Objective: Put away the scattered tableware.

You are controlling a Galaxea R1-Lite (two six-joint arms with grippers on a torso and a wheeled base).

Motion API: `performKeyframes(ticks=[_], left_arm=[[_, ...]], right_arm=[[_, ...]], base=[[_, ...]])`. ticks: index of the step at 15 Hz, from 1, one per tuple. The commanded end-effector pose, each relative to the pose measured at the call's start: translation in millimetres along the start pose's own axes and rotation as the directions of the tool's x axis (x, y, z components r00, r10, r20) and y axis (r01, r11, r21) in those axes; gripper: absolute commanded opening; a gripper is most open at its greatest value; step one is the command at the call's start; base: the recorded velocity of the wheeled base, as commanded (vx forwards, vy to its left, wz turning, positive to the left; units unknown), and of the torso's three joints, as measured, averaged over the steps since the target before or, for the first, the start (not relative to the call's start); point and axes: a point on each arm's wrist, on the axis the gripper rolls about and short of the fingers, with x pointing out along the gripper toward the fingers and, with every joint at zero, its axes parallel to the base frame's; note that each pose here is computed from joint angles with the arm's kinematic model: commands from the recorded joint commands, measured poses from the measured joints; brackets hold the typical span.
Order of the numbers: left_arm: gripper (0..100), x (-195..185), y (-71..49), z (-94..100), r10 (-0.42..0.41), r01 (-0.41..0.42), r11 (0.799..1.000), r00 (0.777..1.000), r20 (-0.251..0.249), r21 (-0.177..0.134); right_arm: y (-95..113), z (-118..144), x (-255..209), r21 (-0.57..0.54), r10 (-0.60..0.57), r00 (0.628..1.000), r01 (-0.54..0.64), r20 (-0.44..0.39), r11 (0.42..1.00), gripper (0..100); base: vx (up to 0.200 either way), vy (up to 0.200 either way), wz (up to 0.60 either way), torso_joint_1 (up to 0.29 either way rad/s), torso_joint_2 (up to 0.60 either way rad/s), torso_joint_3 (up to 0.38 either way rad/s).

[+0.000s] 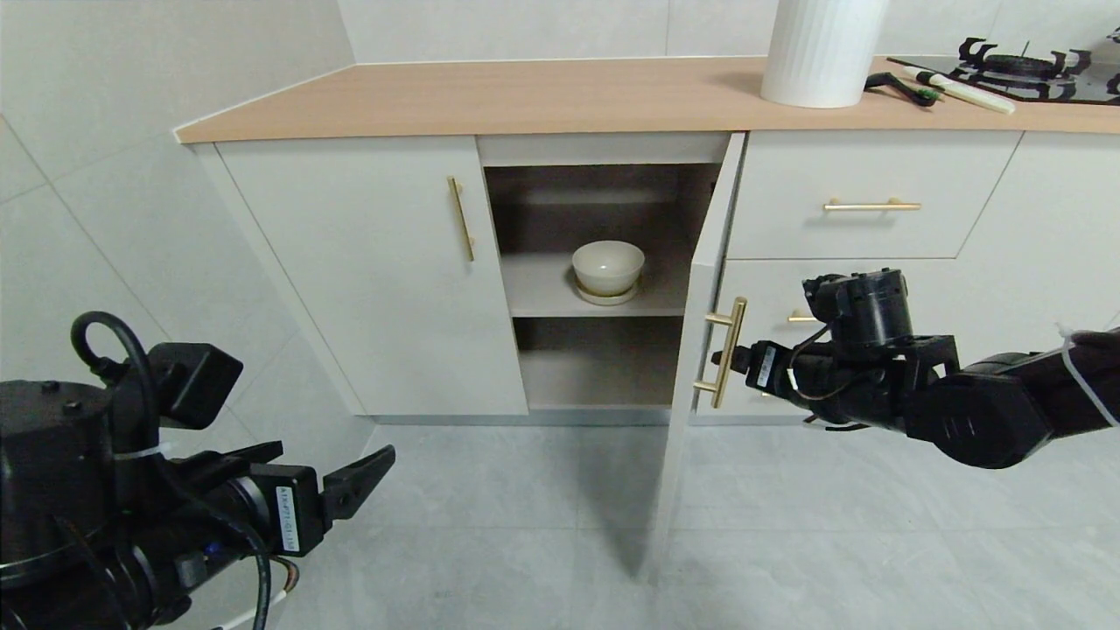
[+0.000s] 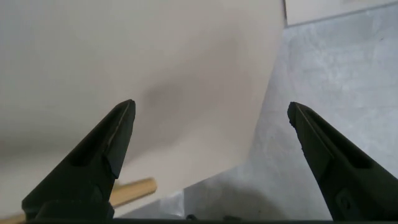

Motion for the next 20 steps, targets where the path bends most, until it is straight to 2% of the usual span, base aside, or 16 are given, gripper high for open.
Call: performKeyframes(ticks=[1,7,10,13,20], left_arm=[[100,1.3,-0.3,-0.3,0.002,-0.002,1.000,1.000,-0.005,0.001],[100,1.3,-0.1,-0.7,0.009,-0.009,1.000,1.000,-0.008,0.006],[100,2.3,-0.4,-0.9,0.010,-0.010,1.000,1.000,-0.012,0.007],[100,3.7,-0.7,-1.4,0.011,-0.011,1.000,1.000,-0.017,0.007],[100,6.3,-1.2,-3.3,0.014,-0.013,1.000,0.999,-0.031,0.013]], right_arm=[[-1.5,-3.7,6.3,0.019,-0.007,1.000,0.007,-0.011,1.000,100],[-0.9,-6.3,8.8,0.024,-0.008,1.000,0.008,-0.018,1.000,100],[7.7,-12.8,13.8,0.046,0.023,1.000,-0.023,-0.003,0.999,100],[7.8,-16.0,21.3,0.051,0.029,0.999,-0.031,0.026,0.998,100],[19.3,-24.1,24.5,0.100,0.067,0.997,-0.070,0.028,0.993,100]], base=[[0.000,0.000,0.00,0.000,0.00,0.000],[0.000,0.000,0.00,0.000,0.00,0.000],[0.200,0.000,0.00,-0.002,0.00,0.001],[0.200,0.000,0.00,-0.001,0.00,0.004],[0.200,0.000,0.00,0.002,0.00,0.002]])
